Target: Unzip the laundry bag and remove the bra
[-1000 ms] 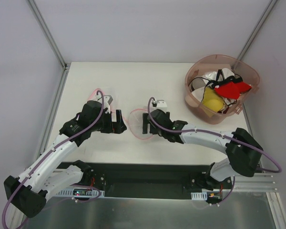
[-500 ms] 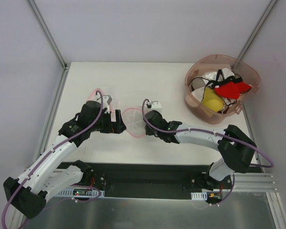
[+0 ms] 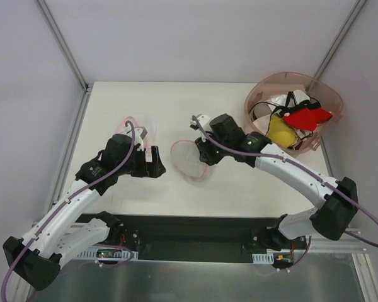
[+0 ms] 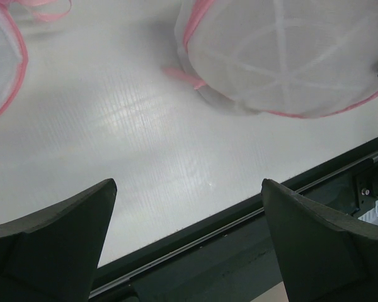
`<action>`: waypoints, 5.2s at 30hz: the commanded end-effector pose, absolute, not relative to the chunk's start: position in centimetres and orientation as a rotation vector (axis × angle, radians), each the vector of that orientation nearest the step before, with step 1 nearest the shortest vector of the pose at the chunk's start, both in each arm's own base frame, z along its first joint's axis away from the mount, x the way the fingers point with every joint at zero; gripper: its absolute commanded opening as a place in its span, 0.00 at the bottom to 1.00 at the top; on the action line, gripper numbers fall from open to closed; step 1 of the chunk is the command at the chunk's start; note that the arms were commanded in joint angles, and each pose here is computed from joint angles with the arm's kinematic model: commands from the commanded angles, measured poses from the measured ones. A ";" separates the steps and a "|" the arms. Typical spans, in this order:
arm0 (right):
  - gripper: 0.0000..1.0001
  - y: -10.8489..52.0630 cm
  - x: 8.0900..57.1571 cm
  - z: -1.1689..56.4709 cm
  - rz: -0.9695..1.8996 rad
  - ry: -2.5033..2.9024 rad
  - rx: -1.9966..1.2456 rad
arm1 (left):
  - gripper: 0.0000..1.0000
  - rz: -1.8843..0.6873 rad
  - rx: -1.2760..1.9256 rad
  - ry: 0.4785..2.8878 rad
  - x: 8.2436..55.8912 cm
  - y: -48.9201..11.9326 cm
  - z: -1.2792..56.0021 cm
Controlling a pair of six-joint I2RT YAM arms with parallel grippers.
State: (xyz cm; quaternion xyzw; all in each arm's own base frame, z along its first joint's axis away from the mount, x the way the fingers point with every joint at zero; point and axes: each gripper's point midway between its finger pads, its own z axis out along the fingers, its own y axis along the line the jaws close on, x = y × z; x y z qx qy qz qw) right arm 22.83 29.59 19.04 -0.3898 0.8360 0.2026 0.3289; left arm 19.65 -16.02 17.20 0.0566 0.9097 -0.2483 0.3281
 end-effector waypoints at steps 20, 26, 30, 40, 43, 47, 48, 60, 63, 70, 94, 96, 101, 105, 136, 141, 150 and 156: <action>0.91 23.3 24.4 11.1 0.661 2.225 0.083 | 0.99 -0.750 0.233 2.420 20.8 -18.5 16.9; 0.88 25.5 25.6 8.7 0.667 2.244 0.019 | 0.99 -0.832 0.267 2.428 20.9 -19.9 16.9; 0.38 27.7 27.1 10.0 0.712 2.224 -0.011 | 0.99 -0.869 0.285 2.423 20.4 -20.2 16.8; 0.01 29.3 26.1 15.7 0.930 2.351 -0.165 | 0.98 -0.950 0.333 2.438 20.1 -21.3 14.7; 0.01 28.5 26.3 16.7 1.024 2.402 -0.140 | 0.94 -1.003 0.317 2.418 20.1 -21.9 15.1; 0.01 28.0 26.2 16.6 1.019 2.433 -0.149 | 0.88 -1.059 0.249 2.416 19.8 -22.3 15.1; 0.01 27.9 26.3 16.7 1.013 2.431 -0.149 | 0.87 -1.073 0.237 2.418 19.7 -22.4 15.0; 0.93 21.9 24.2 9.7 0.740 2.427 0.012 | 0.82 -1.117 0.093 2.460 19.1 -22.4 11.0; 0.92 23.3 23.6 8.6 0.843 2.429 -0.017 | 0.79 -1.101 0.086 2.481 19.3 -22.4 10.3; 0.77 28.0 23.9 6.1 0.946 2.444 -0.108 | 0.79 -1.083 0.077 2.474 20.1 -22.5 10.2; 0.01 28.7 24.9 14.6 1.162 2.421 -0.016 | 0.77 -1.096 0.081 2.318 23.2 -23.4 13.6; 0.01 29.0 24.9 14.9 1.181 2.422 -0.029 | 0.72 -1.151 0.080 2.274 23.2 -23.6 14.7; 0.01 28.7 24.5 14.7 1.182 2.441 -0.046 | 0.71 -1.240 -0.007 2.130 23.7 -23.0 16.4; 0.01 28.7 24.3 15.1 1.200 2.432 -0.059 | 0.70 -1.308 -0.124 2.073 24.1 -22.0 16.6; 0.01 28.9 23.7 14.9 1.230 2.461 -0.090 | 0.29 -1.548 -0.352 2.044 27.9 -24.8 14.7; 0.61 27.7 24.1 14.8 1.126 2.498 -0.094 | 0.00 -1.562 -0.375 2.020 27.8 -24.6 15.8; 0.87 21.6 24.9 21.8 0.585 2.260 -0.075 | 0.00 -1.193 -0.881 2.126 26.2 -21.1 16.6; 0.66 25.8 21.2 22.7 0.532 2.193 -0.250 | 0.00 -1.159 -1.114 2.149 25.1 -20.7 16.5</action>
